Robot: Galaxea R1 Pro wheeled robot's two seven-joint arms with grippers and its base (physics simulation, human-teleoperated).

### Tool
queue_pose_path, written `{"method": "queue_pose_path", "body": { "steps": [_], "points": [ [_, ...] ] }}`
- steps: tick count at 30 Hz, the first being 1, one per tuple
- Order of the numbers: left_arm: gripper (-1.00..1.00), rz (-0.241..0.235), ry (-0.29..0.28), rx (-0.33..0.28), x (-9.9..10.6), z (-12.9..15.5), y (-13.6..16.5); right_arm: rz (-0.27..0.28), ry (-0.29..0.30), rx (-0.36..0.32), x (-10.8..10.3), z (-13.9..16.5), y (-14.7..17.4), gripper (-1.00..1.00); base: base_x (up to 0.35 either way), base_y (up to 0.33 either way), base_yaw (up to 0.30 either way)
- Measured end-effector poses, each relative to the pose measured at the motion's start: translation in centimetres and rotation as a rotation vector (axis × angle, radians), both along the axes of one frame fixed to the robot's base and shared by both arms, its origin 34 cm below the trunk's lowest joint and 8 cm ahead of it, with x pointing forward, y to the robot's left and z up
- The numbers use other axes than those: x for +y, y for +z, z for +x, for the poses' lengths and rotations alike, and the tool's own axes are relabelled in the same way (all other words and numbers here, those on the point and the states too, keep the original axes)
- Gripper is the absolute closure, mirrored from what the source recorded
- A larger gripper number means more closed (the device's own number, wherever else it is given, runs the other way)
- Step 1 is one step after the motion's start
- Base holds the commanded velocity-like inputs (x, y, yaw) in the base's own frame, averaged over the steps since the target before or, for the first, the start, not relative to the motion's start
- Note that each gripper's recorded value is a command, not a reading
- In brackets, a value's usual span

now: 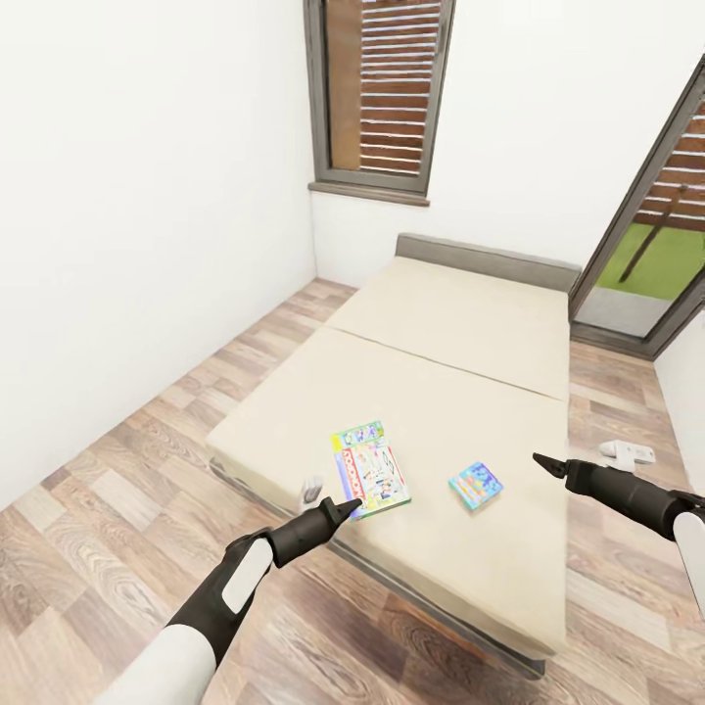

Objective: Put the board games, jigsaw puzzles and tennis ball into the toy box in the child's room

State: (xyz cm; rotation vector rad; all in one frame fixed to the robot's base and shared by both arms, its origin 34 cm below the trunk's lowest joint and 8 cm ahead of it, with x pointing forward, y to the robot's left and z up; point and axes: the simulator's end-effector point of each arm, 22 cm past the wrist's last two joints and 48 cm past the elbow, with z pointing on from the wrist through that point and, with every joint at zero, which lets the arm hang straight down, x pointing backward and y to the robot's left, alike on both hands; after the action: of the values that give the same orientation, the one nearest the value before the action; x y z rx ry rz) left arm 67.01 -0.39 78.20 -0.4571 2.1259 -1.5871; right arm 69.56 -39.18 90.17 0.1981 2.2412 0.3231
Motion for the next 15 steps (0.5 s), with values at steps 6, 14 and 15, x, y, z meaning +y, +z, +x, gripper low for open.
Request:
{"method": "queue_pose_path", "body": {
  "steps": [6,14,15],
  "points": [
    [1.0,0.002,0.0,-0.009,0.0,0.0,1.2,0.0,0.0,-0.009,0.0,-0.1,1.3,-1.0,0.0,0.0,-0.07],
    [1.0,0.003,0.0,-0.023,0.0,0.0,2.9,0.0,0.0,-0.022,0.0,-0.2,3.0,-1.0,0.0,0.0,-0.071],
    [1.0,0.003,0.0,-0.024,0.0,0.0,3.1,0.0,0.0,-0.023,0.0,-0.3,3.2,-1.0,0.0,0.0,-0.071]
  ]
}}
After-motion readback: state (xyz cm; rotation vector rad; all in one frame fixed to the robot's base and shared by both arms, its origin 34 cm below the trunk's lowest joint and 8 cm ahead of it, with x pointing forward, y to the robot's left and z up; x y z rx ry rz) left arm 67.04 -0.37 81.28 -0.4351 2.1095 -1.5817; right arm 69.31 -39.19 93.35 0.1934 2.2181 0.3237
